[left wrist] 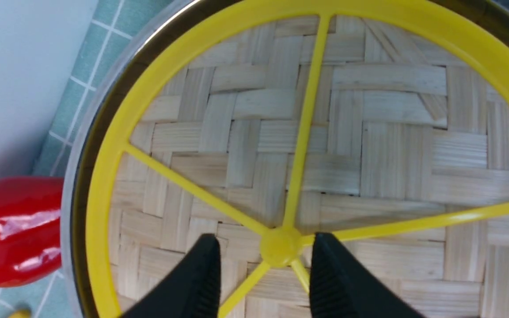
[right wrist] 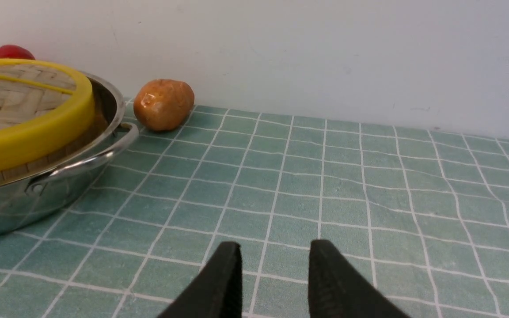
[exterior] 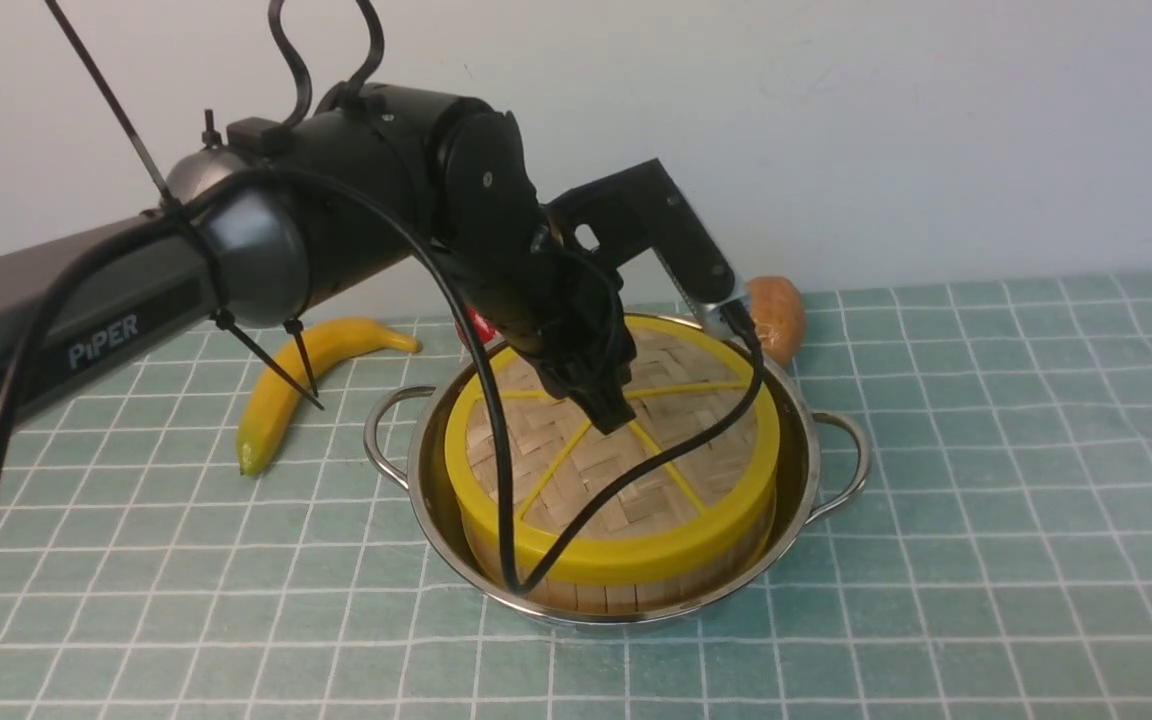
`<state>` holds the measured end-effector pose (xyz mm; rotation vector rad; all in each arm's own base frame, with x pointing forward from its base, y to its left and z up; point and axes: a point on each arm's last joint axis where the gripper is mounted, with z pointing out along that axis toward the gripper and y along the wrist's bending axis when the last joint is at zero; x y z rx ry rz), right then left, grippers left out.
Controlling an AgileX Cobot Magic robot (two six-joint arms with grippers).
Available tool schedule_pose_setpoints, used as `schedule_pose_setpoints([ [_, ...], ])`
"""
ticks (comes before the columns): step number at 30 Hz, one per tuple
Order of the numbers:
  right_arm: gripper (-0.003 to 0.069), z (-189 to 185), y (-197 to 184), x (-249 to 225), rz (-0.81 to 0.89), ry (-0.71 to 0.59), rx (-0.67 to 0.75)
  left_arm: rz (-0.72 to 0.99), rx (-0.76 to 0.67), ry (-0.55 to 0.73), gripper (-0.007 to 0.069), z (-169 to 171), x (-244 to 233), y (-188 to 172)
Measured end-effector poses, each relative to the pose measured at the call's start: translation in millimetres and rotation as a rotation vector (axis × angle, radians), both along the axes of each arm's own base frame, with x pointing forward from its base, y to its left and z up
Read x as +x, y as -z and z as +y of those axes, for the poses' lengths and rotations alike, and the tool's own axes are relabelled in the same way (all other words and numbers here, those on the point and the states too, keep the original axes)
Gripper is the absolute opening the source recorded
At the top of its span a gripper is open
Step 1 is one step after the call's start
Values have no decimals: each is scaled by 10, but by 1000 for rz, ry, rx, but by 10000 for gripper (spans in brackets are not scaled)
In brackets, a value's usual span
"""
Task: Place the steamer in the pot on the blue tablecloth, and put the lid on the steamer.
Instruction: 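Place the yellow bamboo steamer lid onto the steamer in the pot with the left gripper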
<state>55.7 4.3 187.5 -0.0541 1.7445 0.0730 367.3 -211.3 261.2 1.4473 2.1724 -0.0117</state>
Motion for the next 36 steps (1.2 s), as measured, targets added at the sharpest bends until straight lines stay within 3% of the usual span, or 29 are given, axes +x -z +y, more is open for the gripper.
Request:
schedule_pose_setpoints([
  [14,240,0,0,0,0,0,0,-58,-37,-11,274,-25,49,-30],
  [36,240,0,0,0,0,0,0,37,-35,-138,274,-58,161,340],
])
